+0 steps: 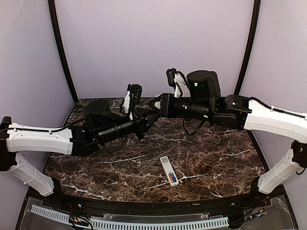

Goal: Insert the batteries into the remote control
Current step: Pass from the left arm to the right

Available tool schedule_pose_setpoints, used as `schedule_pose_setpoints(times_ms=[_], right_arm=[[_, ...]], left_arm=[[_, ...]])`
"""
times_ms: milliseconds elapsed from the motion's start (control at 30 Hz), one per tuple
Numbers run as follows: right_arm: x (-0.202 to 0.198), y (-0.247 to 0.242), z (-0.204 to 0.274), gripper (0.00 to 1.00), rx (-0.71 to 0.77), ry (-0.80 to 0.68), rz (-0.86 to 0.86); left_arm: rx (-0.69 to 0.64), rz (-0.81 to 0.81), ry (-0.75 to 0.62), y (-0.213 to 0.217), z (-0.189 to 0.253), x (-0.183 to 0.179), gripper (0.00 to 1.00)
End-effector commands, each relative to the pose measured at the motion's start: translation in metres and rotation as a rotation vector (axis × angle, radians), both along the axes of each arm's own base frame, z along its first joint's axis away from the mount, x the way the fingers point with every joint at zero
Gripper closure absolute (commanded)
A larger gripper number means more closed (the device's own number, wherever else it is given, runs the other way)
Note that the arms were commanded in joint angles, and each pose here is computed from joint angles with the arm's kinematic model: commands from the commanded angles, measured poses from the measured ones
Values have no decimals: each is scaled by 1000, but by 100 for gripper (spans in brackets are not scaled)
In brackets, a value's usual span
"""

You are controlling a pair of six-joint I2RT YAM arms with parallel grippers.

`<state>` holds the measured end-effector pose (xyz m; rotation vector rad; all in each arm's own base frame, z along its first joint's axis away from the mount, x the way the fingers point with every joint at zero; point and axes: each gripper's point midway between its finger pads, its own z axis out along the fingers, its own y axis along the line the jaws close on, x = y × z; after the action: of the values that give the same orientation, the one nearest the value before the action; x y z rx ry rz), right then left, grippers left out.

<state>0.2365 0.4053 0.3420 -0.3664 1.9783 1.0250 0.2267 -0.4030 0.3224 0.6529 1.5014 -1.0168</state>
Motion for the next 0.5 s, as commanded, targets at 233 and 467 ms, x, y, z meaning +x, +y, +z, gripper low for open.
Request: schedule_pose_setpoints(times_ms=[233,467], right_arm=[[10,-9,-1,94,-4,9,-25],[19,-18,-16,95,-18,52,-29]], left_arm=[[59,32,-95,8,-3,1,65],[99,52,-84,17,-17,0,40]])
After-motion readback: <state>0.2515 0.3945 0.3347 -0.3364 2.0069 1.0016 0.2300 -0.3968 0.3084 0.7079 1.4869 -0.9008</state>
